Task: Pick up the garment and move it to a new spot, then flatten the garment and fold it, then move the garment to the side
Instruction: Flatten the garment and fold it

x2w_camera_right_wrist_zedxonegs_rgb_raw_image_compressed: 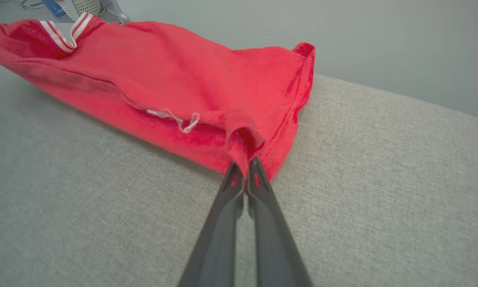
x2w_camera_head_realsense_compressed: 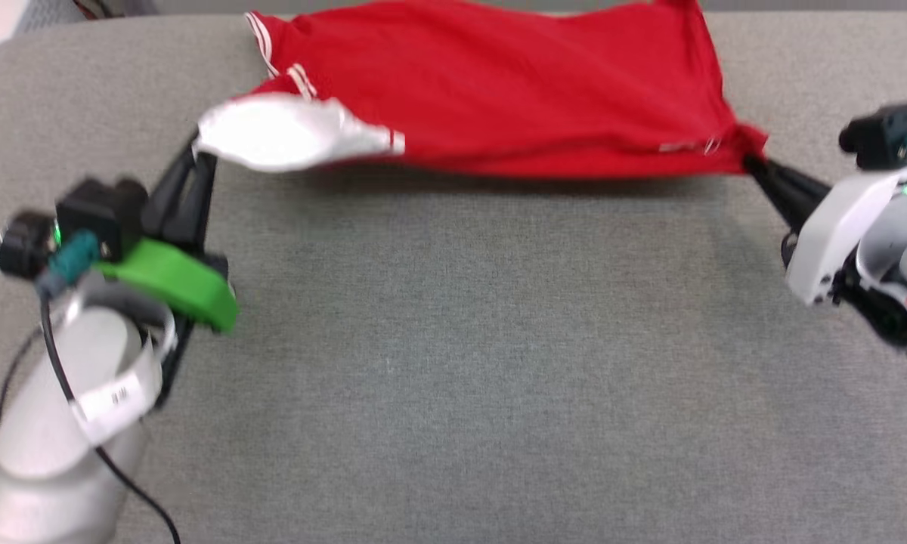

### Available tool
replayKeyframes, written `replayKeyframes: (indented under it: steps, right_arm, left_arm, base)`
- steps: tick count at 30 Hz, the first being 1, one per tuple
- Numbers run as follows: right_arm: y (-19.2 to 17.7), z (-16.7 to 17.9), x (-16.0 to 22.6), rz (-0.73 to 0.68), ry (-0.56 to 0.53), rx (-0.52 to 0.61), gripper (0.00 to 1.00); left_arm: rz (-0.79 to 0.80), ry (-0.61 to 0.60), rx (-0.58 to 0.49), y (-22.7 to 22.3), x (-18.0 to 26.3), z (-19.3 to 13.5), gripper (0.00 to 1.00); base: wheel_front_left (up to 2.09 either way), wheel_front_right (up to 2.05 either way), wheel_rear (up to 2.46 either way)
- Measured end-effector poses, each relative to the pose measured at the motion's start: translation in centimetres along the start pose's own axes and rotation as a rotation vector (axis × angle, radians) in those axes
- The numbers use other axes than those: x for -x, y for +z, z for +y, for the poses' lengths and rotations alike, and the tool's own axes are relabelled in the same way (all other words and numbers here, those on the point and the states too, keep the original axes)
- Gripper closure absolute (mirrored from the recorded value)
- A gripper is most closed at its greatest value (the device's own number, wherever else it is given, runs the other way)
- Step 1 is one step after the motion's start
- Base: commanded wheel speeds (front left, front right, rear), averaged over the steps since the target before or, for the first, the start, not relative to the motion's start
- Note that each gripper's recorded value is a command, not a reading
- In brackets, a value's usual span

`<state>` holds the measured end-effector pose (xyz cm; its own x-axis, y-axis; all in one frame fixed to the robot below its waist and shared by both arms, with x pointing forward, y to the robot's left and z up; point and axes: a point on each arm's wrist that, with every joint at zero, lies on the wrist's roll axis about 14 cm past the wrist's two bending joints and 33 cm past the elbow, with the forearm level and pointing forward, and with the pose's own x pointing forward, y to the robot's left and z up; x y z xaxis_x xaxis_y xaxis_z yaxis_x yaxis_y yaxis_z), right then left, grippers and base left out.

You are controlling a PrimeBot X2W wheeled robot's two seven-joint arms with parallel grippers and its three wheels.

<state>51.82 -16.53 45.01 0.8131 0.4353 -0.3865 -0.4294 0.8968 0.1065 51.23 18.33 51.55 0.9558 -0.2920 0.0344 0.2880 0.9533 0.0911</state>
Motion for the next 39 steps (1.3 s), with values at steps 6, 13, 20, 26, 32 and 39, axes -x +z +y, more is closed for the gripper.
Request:
replayKeyframes:
  steps: [6,13,20,26,32,39]
  right_arm:
    - [-3.1,1.9,3.6,0.043,0.034,-0.004,1.0]
    - [-6.0,3.2,7.8,0.066,0.043,-0.035,1.0]
    - [-9.1,4.2,11.5,0.092,0.038,-0.103,1.0]
    - [-11.4,5.0,14.0,0.13,0.036,-0.171,1.0]
    - [-12.1,5.2,14.9,0.139,0.037,-0.215,1.0]
    - [-10.8,4.1,13.8,0.114,0.018,-0.215,1.0]
  left_arm:
    - [0.086,0.026,0.049,-2.6,6.3,-1.3,1.0]
    - [0.17,0.062,0.105,-4.7,12.6,-2.8,1.0]
    - [0.245,0.094,0.173,-6.2,17.7,-4.5,1.0]
    - [0.299,0.107,0.21,-7.0,20.6,-5.6,1.0]
    - [0.33,0.102,0.22,-7.7,21.2,-6.1,1.0]
    - [0.296,0.024,0.156,-6.8,18.2,-5.9,1.0]
  base:
    - [0.0,0.0,0.0]
    - [0.0,0.0,0.0]
    - [0.0,0.0,0.0]
    - [0.0,0.0,0.0]
    - [0.0,0.0,0.0]
    - [0.0,0.0,0.0]
